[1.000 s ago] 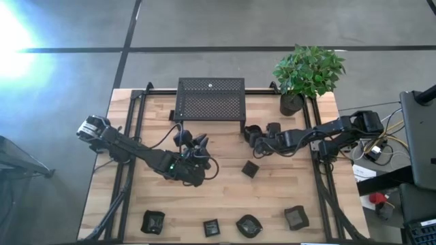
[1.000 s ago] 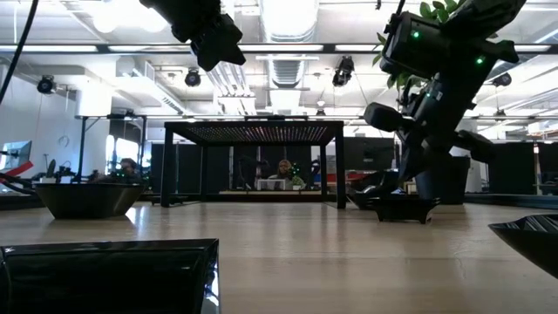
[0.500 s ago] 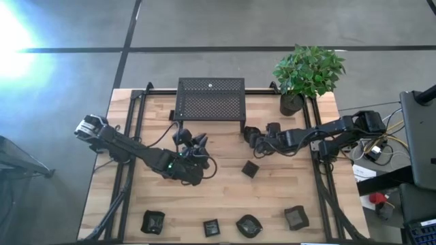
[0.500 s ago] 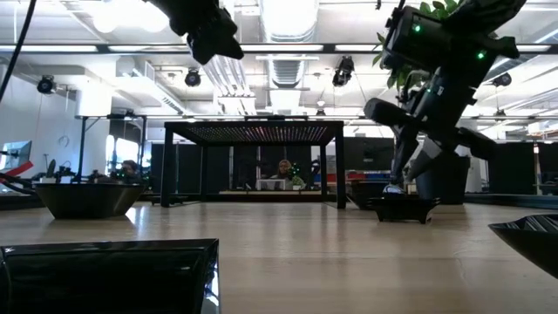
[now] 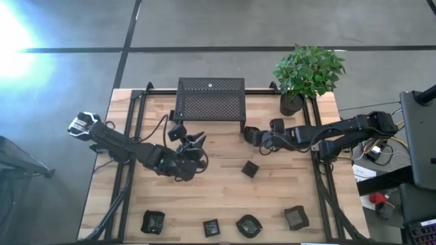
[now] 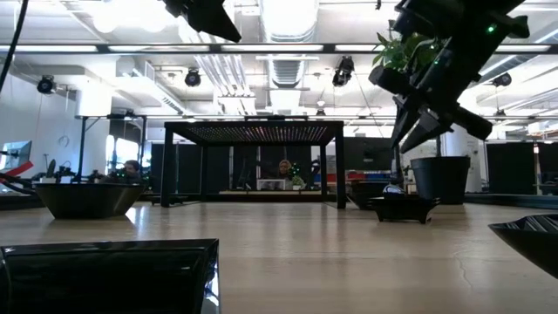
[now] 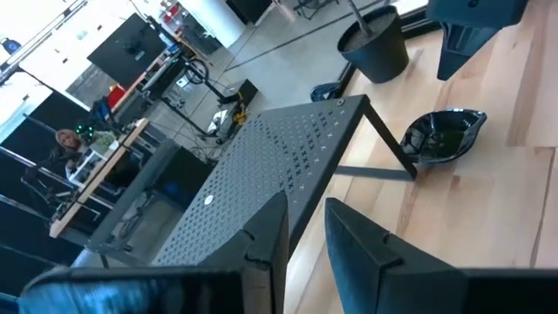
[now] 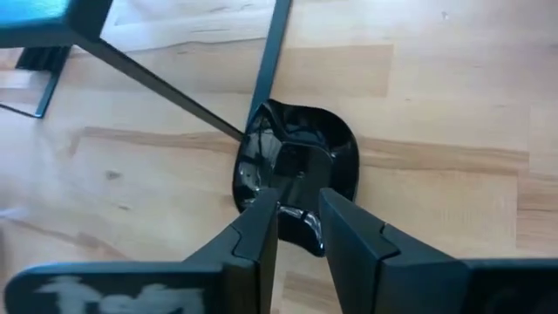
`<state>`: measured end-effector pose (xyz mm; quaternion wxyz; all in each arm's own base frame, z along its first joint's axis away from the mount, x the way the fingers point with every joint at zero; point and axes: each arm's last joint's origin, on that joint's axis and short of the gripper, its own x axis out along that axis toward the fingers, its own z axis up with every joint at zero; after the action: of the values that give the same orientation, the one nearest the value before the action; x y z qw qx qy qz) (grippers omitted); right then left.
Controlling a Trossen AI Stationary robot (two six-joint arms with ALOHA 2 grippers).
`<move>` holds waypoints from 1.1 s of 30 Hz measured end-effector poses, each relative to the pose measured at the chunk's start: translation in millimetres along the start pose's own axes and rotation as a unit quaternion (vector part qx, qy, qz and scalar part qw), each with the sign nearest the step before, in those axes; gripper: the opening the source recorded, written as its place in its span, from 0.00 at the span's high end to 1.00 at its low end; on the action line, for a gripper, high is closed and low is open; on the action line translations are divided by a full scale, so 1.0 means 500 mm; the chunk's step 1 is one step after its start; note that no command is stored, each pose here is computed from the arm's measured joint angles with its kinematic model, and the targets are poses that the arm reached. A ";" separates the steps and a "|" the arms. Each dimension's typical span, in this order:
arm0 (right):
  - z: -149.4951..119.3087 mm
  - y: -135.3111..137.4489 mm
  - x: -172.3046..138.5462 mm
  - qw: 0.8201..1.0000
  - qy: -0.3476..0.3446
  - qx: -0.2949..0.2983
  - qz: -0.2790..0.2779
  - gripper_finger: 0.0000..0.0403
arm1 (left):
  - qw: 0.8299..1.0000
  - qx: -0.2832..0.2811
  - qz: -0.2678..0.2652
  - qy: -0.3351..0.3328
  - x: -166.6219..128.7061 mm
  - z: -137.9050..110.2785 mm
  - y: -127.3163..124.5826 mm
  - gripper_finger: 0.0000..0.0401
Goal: Pick & Place Mini shaped plates
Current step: Put the stacked black leaf shaped plates on the shelf
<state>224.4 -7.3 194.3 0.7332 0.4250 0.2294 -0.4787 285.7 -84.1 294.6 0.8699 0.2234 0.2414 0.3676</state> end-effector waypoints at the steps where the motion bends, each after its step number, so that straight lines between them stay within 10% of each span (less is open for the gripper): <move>1: 0.000 0.000 0.000 1.000 0.000 0.000 0.000 0.80 | 1.000 0.000 0.000 0.000 0.000 0.000 0.000 0.81; 18: 0.001 -0.023 0.100 0.993 0.063 -0.008 -0.098 0.80 | 1.000 0.016 0.001 0.002 0.002 -0.006 -0.003 0.81; 33: 0.010 -0.015 0.119 0.995 0.055 -0.022 -0.079 0.80 | 1.000 -0.003 -0.029 -0.004 -0.013 -0.008 -0.013 0.81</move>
<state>243.2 -42.9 149.6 0.6883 0.4150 0.3131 -0.5060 282.8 -92.2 289.3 0.8817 0.2148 0.2432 0.3425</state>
